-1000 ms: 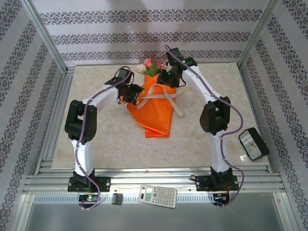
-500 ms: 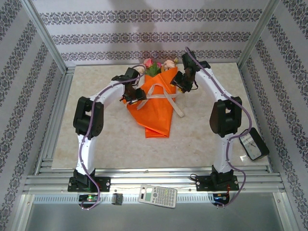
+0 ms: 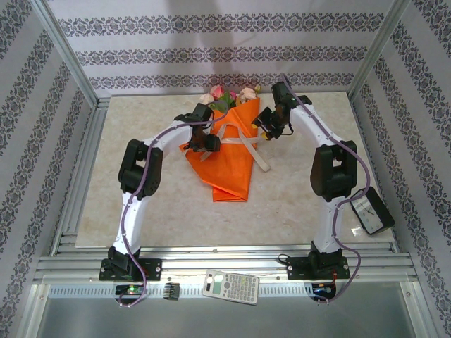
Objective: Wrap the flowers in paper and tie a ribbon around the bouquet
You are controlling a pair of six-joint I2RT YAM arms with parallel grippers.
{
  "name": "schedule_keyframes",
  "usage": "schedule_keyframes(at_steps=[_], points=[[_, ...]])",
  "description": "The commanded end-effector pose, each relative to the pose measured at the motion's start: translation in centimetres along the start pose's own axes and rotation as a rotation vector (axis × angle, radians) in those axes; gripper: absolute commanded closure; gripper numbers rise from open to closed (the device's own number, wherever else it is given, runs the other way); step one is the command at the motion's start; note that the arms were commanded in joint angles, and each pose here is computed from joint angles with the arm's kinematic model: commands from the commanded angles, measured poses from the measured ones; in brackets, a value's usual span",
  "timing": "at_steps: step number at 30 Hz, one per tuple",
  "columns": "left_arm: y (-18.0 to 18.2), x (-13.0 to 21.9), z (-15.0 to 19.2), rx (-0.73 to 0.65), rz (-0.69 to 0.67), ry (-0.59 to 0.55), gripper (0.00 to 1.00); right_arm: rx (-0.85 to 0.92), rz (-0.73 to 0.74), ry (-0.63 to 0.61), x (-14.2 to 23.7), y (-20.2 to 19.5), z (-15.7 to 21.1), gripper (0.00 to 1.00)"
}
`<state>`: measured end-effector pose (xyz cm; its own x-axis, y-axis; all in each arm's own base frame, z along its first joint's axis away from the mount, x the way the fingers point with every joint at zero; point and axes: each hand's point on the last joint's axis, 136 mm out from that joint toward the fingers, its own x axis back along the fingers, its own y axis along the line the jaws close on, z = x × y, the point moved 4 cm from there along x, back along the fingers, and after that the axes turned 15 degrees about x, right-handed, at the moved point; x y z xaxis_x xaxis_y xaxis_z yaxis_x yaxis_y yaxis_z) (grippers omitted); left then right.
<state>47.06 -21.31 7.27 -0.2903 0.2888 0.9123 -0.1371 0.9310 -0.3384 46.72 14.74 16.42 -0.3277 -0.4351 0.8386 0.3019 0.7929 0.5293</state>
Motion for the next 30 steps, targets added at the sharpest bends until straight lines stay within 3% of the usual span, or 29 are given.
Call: schedule_keyframes(at_steps=[1,5,11,15,24,30], points=[[-0.2,-0.4,-0.4,-0.054,-0.038,-0.025,0.51,-0.019,-0.030,-0.006,0.4,0.5,-0.1,0.57],[-0.4,-0.7,-0.3,-0.070,-0.050,-0.034,0.56,-0.041,-0.043,-0.001,-0.2,0.5,-0.1,0.57],[-1.3,0.2,0.0,-0.086,-0.039,-0.066,0.86,-0.079,-0.039,-0.009,-1.3,0.2,-0.1,0.61],[-1.4,1.6,-0.1,-0.081,-0.029,-0.097,0.99,-0.134,-0.029,-0.010,-2.4,-0.3,0.2,0.64],[-2.2,4.8,0.8,-0.034,0.049,-0.118,1.00,-0.355,-0.047,-0.055,-5.4,-0.5,0.9,0.61],[-2.3,5.4,1.2,-0.025,0.068,-0.111,1.00,-0.450,0.029,-0.071,-6.8,-2.4,0.5,0.59]])
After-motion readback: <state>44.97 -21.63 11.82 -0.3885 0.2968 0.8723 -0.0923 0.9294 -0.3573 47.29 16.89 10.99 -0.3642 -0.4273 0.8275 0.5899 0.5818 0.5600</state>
